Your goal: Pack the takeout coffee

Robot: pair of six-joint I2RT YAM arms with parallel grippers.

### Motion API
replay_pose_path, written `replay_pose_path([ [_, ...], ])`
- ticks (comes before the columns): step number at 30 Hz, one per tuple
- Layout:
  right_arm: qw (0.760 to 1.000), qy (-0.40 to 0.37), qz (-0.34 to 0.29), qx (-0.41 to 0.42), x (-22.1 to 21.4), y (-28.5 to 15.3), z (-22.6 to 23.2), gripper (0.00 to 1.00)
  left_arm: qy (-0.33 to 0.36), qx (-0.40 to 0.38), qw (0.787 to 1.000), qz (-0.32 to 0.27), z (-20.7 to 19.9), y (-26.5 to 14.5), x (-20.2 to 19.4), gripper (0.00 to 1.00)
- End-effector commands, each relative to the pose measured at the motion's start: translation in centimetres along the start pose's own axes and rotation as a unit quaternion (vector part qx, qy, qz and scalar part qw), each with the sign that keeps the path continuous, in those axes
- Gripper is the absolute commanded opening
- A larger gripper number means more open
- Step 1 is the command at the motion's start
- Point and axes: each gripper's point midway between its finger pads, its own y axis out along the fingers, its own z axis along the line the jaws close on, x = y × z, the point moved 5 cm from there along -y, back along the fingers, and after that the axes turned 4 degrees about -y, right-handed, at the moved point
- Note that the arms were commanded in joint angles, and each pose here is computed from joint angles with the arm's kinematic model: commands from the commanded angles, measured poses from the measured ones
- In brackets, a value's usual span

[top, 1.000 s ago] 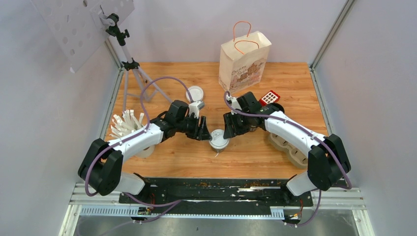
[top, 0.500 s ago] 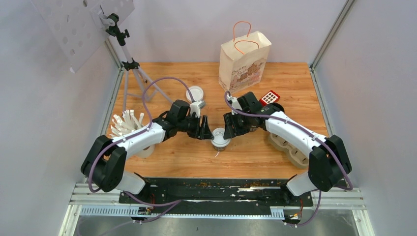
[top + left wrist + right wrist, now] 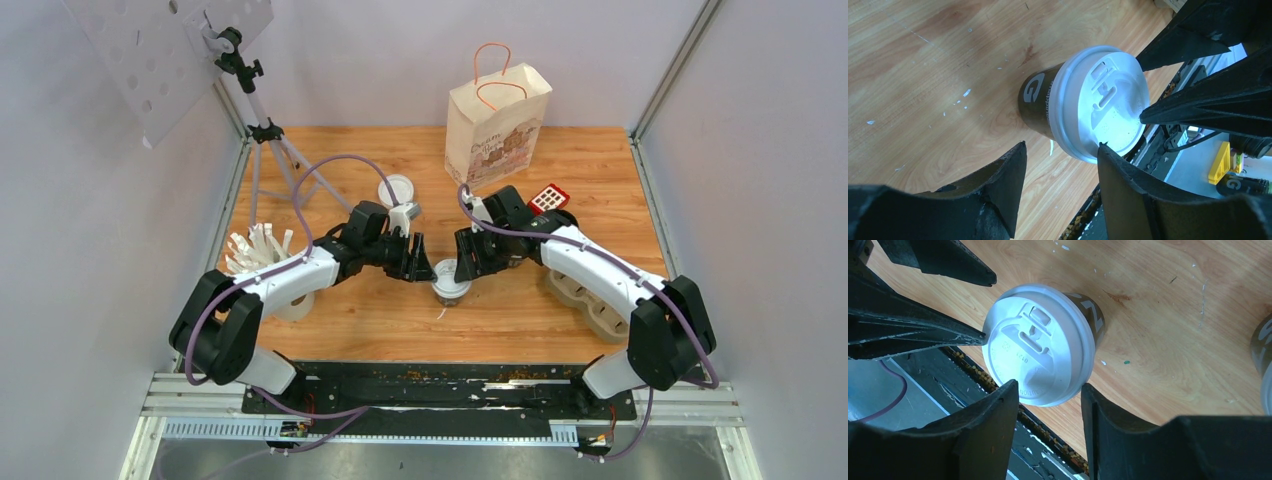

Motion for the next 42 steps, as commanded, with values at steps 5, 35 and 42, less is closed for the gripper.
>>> replay_pose_path([
  [5,0.999,-0.001,-0.041,-0.018,2.3,-2.3,0.7,0.53,0.023,-0.02,0.999,-0.019,-1.3,0.0,1.6,0.61],
  [35,0.999,-0.003,-0.037,-0.013,2.4,-1.0,0.3,0.26,0.02,-0.015,1.0,-0.007,-1.0,1.3,1.8,0.55],
  [42,1.0,0.005,-0.024,-0.011,1.6,-0.3,0.0,0.21,0.022,-0.01,1.0,-0.001,-0.9,1.5,1.6,0.51],
])
